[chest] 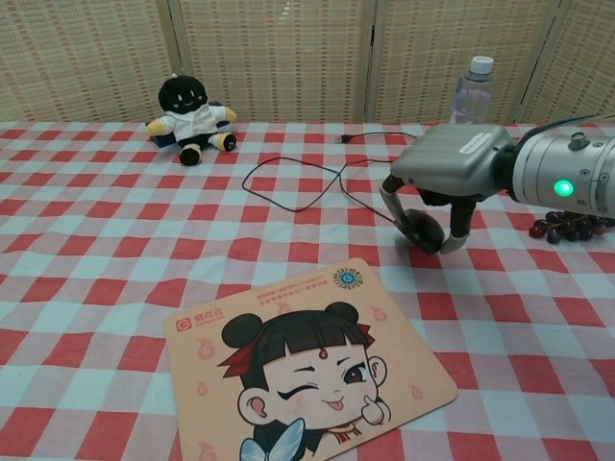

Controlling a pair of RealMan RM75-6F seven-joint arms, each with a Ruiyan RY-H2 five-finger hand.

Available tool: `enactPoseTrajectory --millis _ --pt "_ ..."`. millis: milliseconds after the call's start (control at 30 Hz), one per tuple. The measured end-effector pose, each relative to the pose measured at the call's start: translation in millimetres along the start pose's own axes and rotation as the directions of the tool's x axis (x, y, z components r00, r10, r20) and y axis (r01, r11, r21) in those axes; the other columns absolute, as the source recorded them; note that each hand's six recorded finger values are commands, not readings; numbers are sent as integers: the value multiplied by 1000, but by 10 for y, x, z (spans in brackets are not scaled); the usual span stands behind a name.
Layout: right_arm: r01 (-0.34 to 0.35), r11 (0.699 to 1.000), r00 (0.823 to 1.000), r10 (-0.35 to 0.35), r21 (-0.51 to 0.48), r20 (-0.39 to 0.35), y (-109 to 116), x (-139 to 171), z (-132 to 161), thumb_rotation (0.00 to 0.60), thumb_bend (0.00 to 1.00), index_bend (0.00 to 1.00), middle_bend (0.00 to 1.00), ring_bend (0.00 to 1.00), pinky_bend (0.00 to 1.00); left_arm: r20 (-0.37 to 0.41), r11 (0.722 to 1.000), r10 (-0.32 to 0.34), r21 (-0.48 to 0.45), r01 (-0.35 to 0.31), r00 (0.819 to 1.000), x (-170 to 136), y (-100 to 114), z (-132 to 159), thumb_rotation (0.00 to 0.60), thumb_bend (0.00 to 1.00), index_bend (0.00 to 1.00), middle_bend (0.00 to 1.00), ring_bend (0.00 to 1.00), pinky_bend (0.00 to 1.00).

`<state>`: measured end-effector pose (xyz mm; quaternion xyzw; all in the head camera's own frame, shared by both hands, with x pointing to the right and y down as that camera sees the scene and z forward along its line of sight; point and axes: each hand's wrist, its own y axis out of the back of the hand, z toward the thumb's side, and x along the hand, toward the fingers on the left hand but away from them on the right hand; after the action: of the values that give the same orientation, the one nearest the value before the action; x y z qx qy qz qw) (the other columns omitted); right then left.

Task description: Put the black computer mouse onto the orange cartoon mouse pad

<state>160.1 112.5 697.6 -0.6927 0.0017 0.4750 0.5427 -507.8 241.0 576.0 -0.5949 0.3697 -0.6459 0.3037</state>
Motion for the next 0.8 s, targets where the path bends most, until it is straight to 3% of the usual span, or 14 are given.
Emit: enactPoseTrajectory --millis 800 --pt "87 990 987 -70 110 -146 404 -105 691 600 0 503 1000 974 1000 -12 1000 -12 16 12 1000 -2 -28 -53 600 166 605 481 381 550"
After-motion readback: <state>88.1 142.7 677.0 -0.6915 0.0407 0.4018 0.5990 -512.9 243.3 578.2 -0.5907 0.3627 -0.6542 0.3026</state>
